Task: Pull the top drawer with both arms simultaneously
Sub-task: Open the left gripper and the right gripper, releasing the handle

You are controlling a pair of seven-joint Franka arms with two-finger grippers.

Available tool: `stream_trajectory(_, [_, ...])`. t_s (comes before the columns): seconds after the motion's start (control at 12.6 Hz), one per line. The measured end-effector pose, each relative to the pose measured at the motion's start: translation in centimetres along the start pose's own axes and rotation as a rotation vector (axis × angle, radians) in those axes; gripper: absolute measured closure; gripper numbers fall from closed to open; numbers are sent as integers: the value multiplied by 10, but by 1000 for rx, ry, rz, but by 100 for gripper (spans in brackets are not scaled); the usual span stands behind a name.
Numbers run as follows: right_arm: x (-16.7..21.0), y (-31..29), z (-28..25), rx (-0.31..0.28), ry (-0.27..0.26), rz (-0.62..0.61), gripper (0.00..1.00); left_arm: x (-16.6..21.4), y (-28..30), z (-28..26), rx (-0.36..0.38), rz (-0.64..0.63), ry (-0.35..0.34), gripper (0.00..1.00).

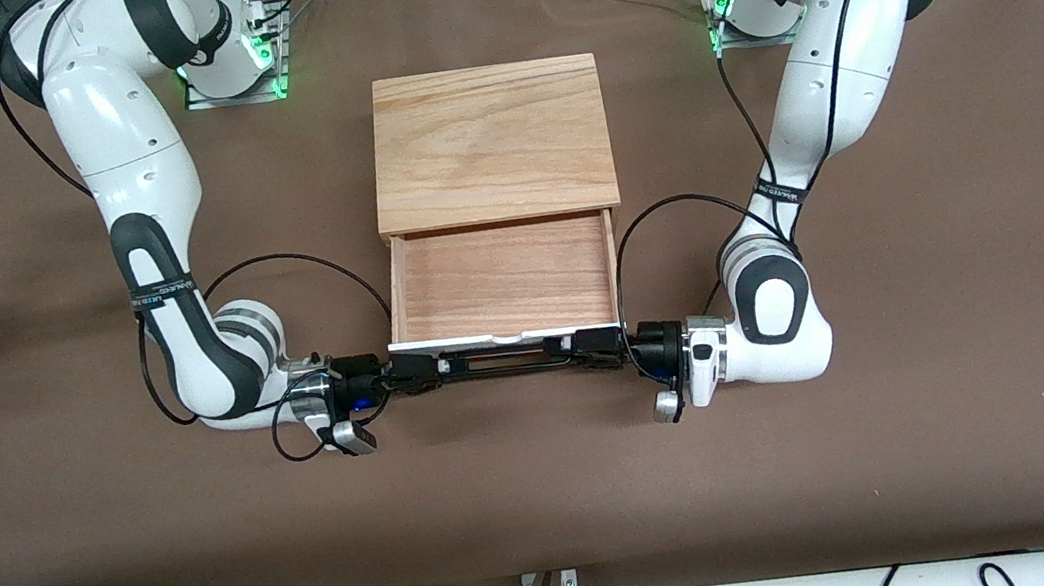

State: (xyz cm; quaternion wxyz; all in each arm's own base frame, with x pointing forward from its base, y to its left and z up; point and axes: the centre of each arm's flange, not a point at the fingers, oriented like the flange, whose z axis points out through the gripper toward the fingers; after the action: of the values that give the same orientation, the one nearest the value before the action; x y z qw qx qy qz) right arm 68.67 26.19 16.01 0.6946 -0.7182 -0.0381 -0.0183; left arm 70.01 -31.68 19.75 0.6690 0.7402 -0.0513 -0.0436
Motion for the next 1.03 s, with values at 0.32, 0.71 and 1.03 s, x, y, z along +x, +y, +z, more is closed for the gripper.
stream_trajectory(0.32, [7,4,-5,-37,35,3,74,-2,2,6,10,10,-24,0])
stream_trajectory(0.71, [20,3,-23,-67,74,-20,16,-9,-13,9,16,38,-51,0])
stream_trajectory(1.03, [24,2,-27,-87,86,-29,0,-9,-19,6,25,45,-49,0])
